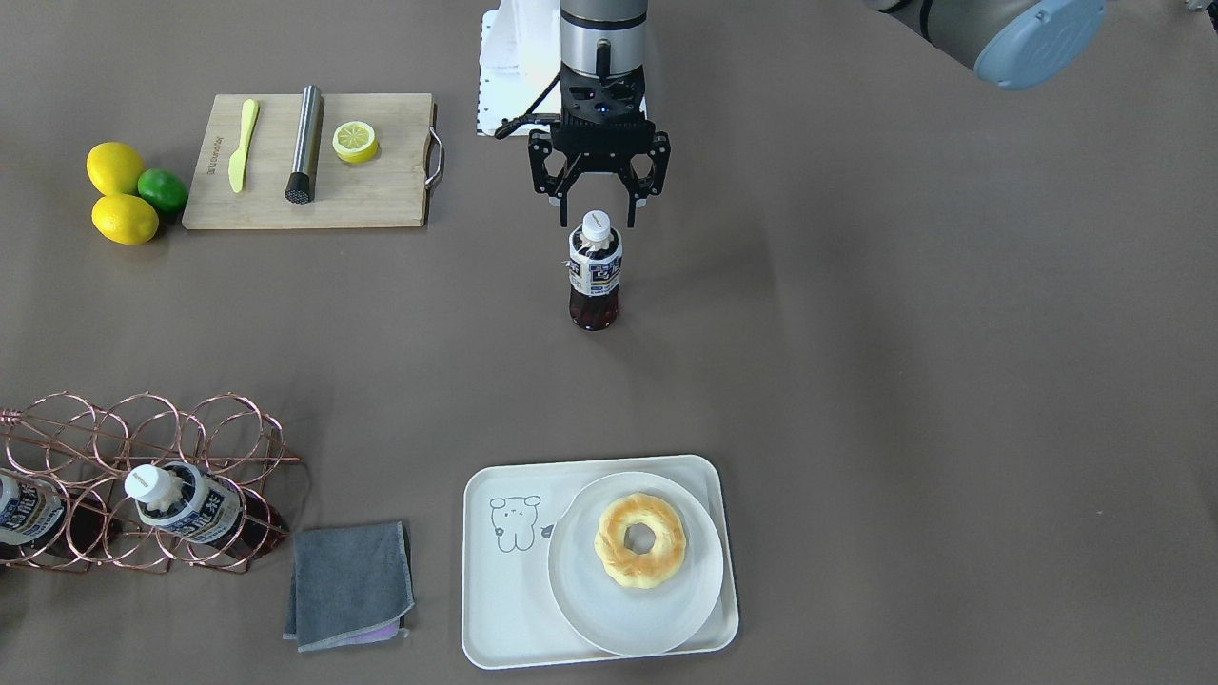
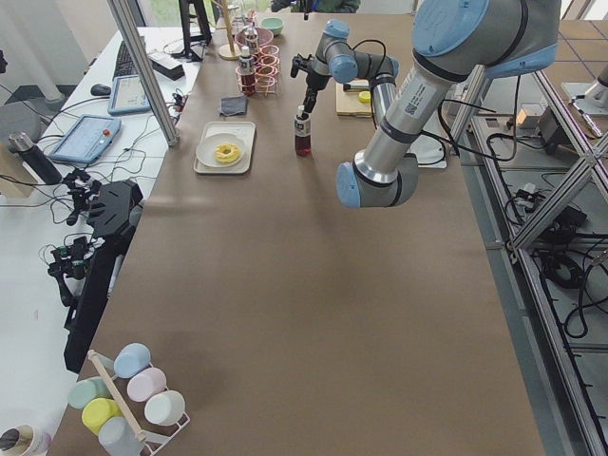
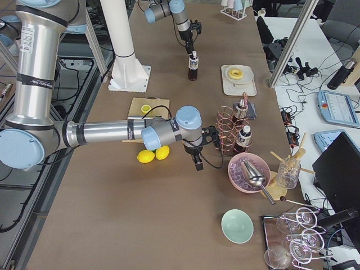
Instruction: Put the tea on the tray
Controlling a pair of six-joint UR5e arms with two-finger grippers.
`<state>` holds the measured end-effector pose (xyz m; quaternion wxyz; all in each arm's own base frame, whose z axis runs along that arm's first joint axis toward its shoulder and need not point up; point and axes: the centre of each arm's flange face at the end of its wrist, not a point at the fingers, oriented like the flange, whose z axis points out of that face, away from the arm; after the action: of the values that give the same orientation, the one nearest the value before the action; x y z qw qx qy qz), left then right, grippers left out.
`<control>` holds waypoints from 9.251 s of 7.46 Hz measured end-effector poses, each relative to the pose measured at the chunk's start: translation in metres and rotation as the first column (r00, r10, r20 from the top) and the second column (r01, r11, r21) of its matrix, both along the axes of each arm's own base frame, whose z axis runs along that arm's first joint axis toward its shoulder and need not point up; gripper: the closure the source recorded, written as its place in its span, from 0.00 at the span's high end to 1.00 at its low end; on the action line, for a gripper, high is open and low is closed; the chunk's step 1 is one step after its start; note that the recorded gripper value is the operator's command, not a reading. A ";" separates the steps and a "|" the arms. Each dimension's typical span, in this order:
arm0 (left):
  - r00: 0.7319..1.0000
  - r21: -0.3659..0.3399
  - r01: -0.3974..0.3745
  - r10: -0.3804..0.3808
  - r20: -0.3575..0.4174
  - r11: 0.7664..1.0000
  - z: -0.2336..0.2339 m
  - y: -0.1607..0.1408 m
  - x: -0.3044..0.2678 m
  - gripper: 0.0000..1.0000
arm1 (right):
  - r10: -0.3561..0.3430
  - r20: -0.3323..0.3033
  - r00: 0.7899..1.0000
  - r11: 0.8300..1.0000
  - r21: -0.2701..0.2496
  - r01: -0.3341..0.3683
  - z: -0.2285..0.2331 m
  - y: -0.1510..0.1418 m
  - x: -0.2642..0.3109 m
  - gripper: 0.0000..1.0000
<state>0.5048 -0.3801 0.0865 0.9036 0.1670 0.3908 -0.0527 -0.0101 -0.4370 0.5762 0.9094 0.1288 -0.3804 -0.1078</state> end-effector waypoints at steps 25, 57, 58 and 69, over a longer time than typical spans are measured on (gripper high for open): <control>0.994 -0.081 0.111 -0.111 0.004 0.991 -0.110 -0.233 -0.005 0.00 | 0.094 -0.011 0.995 0.977 -0.192 -0.095 0.025 0.016 0.043 1.00; 0.838 0.068 -0.521 0.496 0.228 0.851 0.416 -0.154 -0.507 0.98 | 0.094 -0.089 0.992 0.921 -0.371 -0.120 0.083 0.048 0.051 1.00; 0.820 0.031 -0.546 0.526 0.224 0.837 0.464 -0.138 -0.531 0.98 | 0.094 -0.087 0.992 0.921 -0.371 -0.120 0.083 0.048 0.051 1.00; 0.857 -0.205 -0.482 0.507 0.092 0.852 0.611 -0.028 -0.593 0.98 | 0.092 -0.093 0.991 0.918 -0.377 -0.121 0.087 0.054 0.052 1.00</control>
<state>-0.0879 -0.4085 0.6977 0.9232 -0.0158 0.3491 0.1598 0.0418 -0.3825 0.6636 0.9349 -0.0341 -0.3531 0.0132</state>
